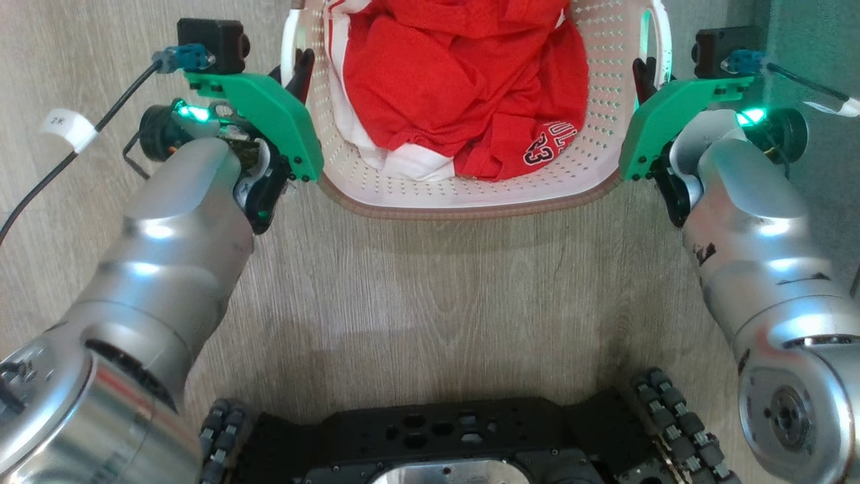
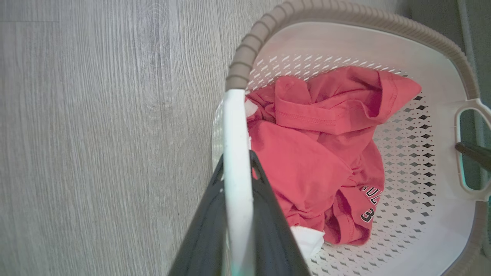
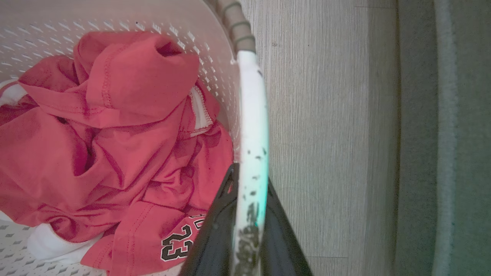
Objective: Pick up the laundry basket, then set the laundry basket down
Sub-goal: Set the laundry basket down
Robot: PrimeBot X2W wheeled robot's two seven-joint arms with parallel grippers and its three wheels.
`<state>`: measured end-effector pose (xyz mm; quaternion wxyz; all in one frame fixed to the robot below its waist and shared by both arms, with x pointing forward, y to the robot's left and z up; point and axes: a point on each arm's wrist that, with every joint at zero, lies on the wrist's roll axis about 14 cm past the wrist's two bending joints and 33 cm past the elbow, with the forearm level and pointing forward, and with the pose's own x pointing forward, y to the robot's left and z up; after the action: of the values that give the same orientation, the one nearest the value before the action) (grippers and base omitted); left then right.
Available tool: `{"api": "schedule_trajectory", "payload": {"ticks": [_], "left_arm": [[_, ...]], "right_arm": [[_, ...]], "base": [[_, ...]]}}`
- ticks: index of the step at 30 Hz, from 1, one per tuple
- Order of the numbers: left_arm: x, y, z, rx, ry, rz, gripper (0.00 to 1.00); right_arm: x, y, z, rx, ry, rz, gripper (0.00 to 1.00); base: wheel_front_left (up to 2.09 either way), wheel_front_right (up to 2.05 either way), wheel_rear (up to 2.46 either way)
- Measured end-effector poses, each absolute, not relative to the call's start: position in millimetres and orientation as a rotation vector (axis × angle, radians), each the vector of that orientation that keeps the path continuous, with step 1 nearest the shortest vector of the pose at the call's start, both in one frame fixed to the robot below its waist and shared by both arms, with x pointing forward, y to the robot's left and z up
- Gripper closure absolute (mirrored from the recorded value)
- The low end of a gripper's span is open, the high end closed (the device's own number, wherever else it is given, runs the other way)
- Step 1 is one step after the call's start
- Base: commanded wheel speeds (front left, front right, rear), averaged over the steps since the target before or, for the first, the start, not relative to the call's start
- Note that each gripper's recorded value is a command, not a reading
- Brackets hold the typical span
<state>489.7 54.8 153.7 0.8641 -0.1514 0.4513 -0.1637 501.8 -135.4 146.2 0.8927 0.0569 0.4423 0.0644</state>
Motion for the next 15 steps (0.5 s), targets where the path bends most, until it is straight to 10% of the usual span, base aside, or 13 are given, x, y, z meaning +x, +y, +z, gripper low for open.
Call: {"api": "schedule_trajectory", "payload": {"ticks": [1,3,15], "left_arm": [[489.8,55.4,153.7,-0.321,0.946,-0.339,1.0],[489.9,57.1,153.7,-0.321,0.947,-0.333,0.0],[491.0,78.1,153.1,-0.293,0.951,-0.299,0.0]], "right_arm": [[501.9,-134.6,146.3,0.114,0.916,0.138,1.0],[502.5,-132.5,146.6,0.108,0.912,0.148,0.0],[505.4,-130.8,148.7,0.104,0.899,0.163,0.0]], "base": [[0.0,0.0,0.0],[0.0,0.0,0.0],[0.0,0.0,0.0]]}}
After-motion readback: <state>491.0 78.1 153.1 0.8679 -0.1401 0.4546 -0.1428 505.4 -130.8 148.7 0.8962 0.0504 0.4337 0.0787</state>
